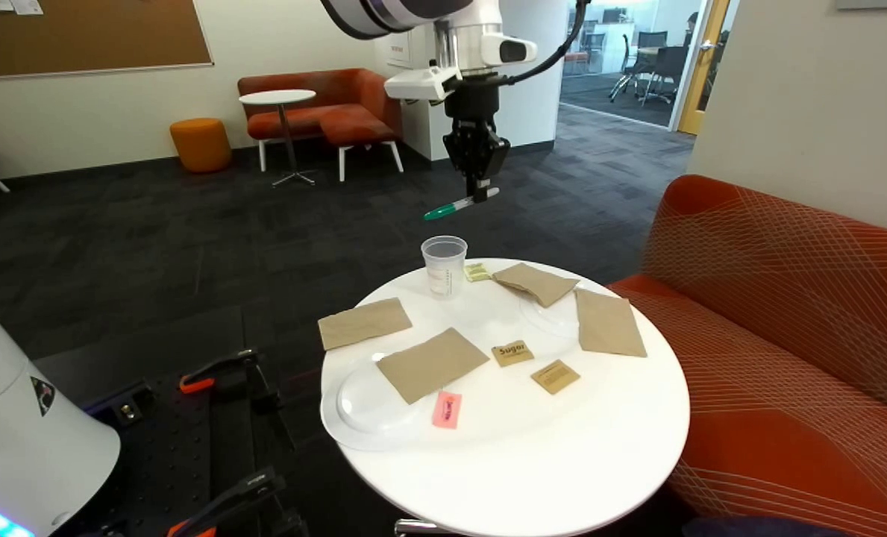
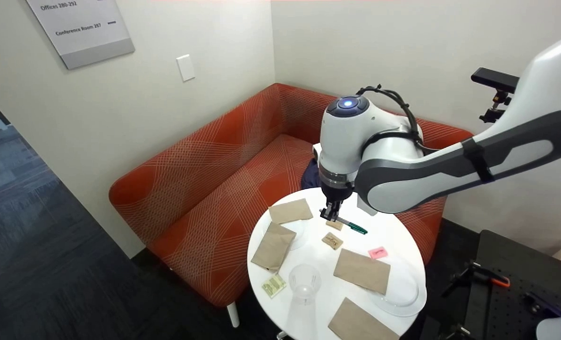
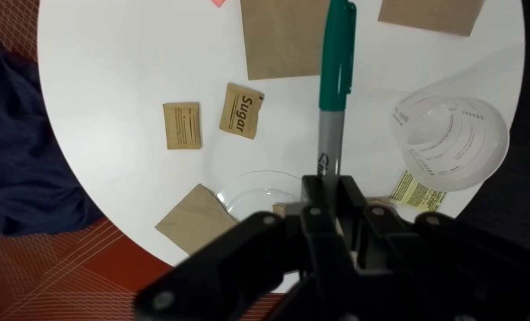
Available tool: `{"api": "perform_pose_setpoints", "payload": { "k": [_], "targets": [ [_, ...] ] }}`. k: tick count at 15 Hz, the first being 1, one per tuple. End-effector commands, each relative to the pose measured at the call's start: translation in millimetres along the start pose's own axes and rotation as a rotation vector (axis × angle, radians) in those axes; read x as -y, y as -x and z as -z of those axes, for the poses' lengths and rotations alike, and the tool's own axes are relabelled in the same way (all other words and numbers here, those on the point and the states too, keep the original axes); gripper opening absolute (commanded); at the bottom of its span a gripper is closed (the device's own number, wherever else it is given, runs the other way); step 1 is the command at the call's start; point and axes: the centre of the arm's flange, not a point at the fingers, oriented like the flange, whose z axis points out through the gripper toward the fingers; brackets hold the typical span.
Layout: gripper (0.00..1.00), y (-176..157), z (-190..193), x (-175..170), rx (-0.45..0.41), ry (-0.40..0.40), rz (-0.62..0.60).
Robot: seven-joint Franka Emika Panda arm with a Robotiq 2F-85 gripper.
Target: Place the pen inside the clear cup
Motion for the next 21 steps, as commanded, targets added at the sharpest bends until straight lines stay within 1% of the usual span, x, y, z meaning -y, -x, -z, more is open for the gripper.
{"api": "perform_pose_setpoints", "payload": {
  "k": [1,6,12,16,21],
  "targets": [
    [0.03,-2.8,-5.4,-1.3,-0.008,-0.014,0.016],
    [0.03,-12.2,-27.6,0.6,-0.065,-0.095,0.139],
    [0.03,-19.1,-47.3,-5.4,-0.166,-0.255,0.321],
    [0.03,-20.5,-49.4,-10.1,-0.214,-0.349,0.427],
    [0.03,-23.2,-50.3,-11.3,-0.259,-0.428,0.563]
  ]
}}
